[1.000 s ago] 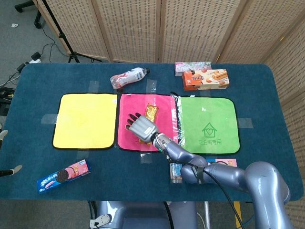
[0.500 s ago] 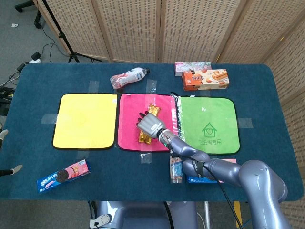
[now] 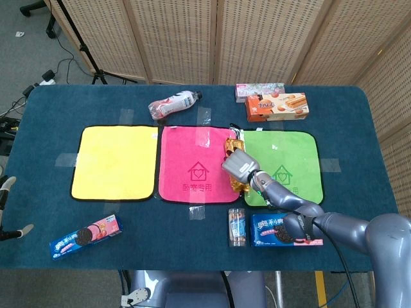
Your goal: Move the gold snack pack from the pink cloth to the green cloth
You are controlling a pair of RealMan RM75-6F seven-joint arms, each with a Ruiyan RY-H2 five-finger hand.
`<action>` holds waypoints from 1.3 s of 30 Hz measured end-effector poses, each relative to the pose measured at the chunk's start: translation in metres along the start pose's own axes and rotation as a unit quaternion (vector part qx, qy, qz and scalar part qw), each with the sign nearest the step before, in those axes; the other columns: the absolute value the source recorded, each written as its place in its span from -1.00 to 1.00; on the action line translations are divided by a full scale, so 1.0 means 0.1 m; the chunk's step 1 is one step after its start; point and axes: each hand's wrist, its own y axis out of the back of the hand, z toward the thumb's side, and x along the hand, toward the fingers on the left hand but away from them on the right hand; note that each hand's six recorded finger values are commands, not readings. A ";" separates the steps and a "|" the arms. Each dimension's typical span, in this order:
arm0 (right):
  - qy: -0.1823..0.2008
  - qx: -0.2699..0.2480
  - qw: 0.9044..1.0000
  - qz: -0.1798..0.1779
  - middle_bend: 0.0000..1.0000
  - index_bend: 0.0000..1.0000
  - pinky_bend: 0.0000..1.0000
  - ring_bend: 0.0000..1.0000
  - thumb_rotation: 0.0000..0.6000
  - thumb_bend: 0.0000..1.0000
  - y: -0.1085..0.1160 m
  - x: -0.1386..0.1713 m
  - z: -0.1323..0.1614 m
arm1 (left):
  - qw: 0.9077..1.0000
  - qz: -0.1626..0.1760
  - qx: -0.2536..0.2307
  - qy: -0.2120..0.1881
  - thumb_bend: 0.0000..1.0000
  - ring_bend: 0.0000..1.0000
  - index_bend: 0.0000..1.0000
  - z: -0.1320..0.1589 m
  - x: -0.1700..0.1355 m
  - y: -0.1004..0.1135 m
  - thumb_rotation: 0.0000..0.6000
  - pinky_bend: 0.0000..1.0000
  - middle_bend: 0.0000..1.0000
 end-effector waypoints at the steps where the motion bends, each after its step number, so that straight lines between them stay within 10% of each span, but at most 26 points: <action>1: -0.003 0.004 1.000 0.005 -0.35 -0.21 -0.55 -0.64 1.00 1.00 -0.05 0.04 -0.05 | 1.000 0.000 0.002 -0.002 -0.92 -1.00 -1.00 0.02 -0.01 -0.01 1.00 -1.00 -1.00; 19: -0.043 0.020 0.997 0.054 -0.35 -0.21 -0.54 -0.64 1.00 1.00 -0.64 0.53 -0.63 | 1.000 0.001 0.014 -0.019 -0.92 -1.00 -1.00 0.14 -0.09 -0.08 1.00 -1.00 -1.00; 27: -0.015 0.014 0.999 -0.041 -0.46 -0.33 -0.55 -0.70 1.00 1.00 -0.31 0.79 -0.50 | 1.000 0.002 0.011 -0.020 -0.92 -1.00 -1.00 0.14 -0.10 -0.07 1.00 -1.00 -1.00; 32: -0.014 0.007 0.986 -0.164 -0.98 -0.99 -0.84 -1.00 1.00 -0.76 0.02 1.19 -0.52 | 1.000 0.004 0.006 -0.020 -0.94 -1.00 -1.00 0.12 -0.10 -0.05 1.00 -1.00 -1.00; 39: -0.070 -0.040 0.963 -0.256 -1.00 -1.00 -1.00 -1.00 1.00 -1.00 -0.07 1.89 -0.67 | 0.999 -0.005 0.003 -0.037 -0.97 -1.00 -1.00 0.12 -0.08 -0.05 1.00 -1.00 -1.00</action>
